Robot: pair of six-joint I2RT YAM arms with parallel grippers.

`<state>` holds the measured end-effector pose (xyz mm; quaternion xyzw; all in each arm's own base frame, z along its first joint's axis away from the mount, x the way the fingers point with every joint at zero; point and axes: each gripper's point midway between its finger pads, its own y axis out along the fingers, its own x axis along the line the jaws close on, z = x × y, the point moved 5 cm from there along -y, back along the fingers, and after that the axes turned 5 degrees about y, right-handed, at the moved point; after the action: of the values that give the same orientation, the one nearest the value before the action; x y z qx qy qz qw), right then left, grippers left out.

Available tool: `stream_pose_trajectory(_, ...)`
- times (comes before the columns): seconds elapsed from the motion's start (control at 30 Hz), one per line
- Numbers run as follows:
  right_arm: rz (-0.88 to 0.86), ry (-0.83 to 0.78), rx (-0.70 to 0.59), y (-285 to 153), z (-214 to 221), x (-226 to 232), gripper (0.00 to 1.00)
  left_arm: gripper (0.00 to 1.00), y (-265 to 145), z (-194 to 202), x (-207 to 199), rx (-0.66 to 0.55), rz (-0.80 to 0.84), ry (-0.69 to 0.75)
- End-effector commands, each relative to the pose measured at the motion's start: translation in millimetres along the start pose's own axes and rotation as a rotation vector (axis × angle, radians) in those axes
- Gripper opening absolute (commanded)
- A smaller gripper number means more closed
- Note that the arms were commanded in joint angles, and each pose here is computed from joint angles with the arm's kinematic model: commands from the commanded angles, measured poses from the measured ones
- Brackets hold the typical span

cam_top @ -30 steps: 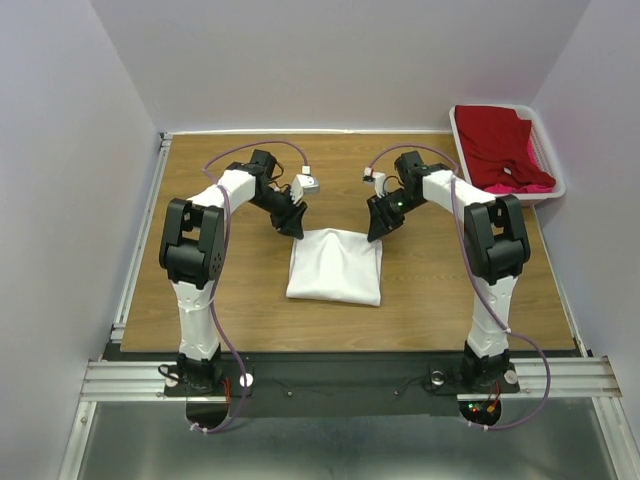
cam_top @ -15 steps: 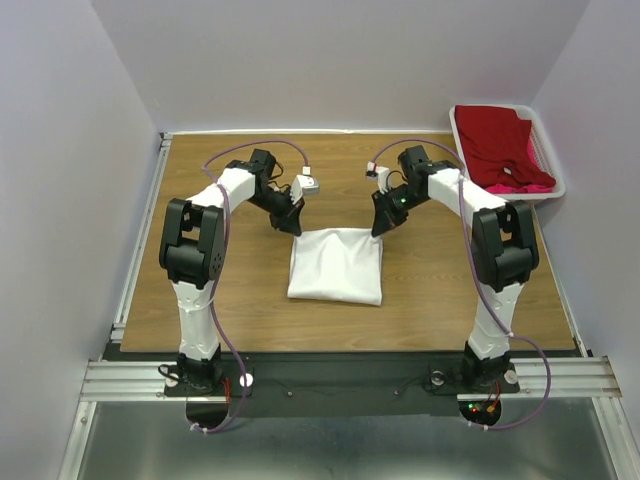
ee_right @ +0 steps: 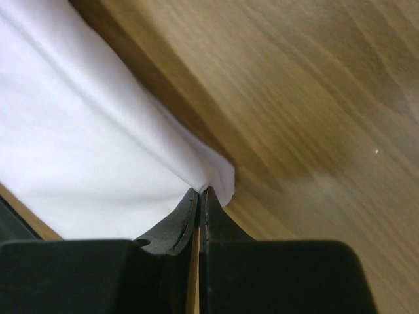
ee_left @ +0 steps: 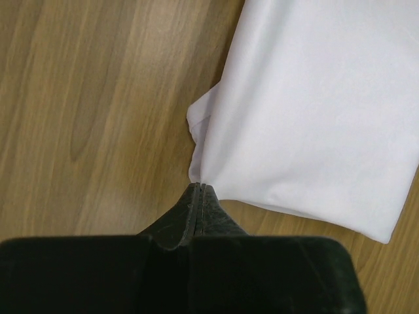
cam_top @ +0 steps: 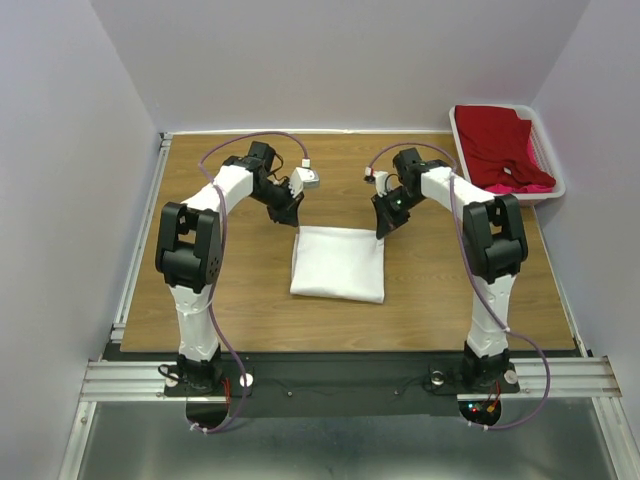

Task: Fold and stack the t-shirts
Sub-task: Fold the tshirt

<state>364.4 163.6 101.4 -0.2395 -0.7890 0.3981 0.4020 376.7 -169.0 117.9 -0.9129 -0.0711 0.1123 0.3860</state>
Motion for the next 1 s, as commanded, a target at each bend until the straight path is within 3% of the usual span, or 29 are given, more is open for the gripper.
stream_pose_trajectory(0.0,0.038,0.014,-0.013,5,-16,-12,0.01,0.00,-14,-17,13,-0.012,-0.087,0.023)
stream_pose_trajectory(0.3,0.094,0.021,-0.046,12,-35,-27,0.01,0.00,-4,-2,39,0.046,-0.203,-0.022)
stream_pose_trajectory(0.37,0.102,0.033,-0.060,10,-40,-27,0.14,0.00,-5,-6,47,0.041,-0.238,-0.024)
stream_pose_trajectory(0.4,0.106,0.027,-0.082,4,-47,-24,0.34,0.00,-8,-9,50,0.041,-0.269,-0.047)
stream_pose_trajectory(0.43,0.108,0.029,-0.092,0,-49,-22,0.43,0.07,-12,-14,51,0.028,-0.281,-0.034)
stream_pose_trajectory(0.47,0.114,0.034,-0.113,-7,-54,-19,0.49,0.22,-24,-20,51,-0.006,-0.306,-0.043)
stream_pose_trajectory(0.5,0.113,0.032,-0.136,-14,-58,-15,0.55,0.27,-32,-27,48,-0.038,-0.305,-0.045)
stream_pose_trajectory(0.53,0.104,0.017,-0.178,-31,-65,-4,0.57,0.32,-38,-35,40,-0.094,-0.268,-0.043)
stream_pose_trajectory(0.57,0.069,0.023,-0.207,-39,-69,3,0.60,0.45,-50,-49,26,-0.159,-0.251,-0.029)
stream_pose_trajectory(0.73,-0.095,0.027,-0.275,-63,-65,43,0.56,0.50,-57,-71,-24,-0.331,-0.147,-0.084)
stream_pose_trajectory(0.83,-0.194,0.077,-0.239,-47,-49,50,0.49,0.48,-37,-76,-51,-0.370,-0.046,-0.125)
stream_pose_trajectory(0.97,-0.277,0.135,-0.198,-24,-35,50,0.43,0.42,-3,-64,-56,-0.375,0.071,-0.244)
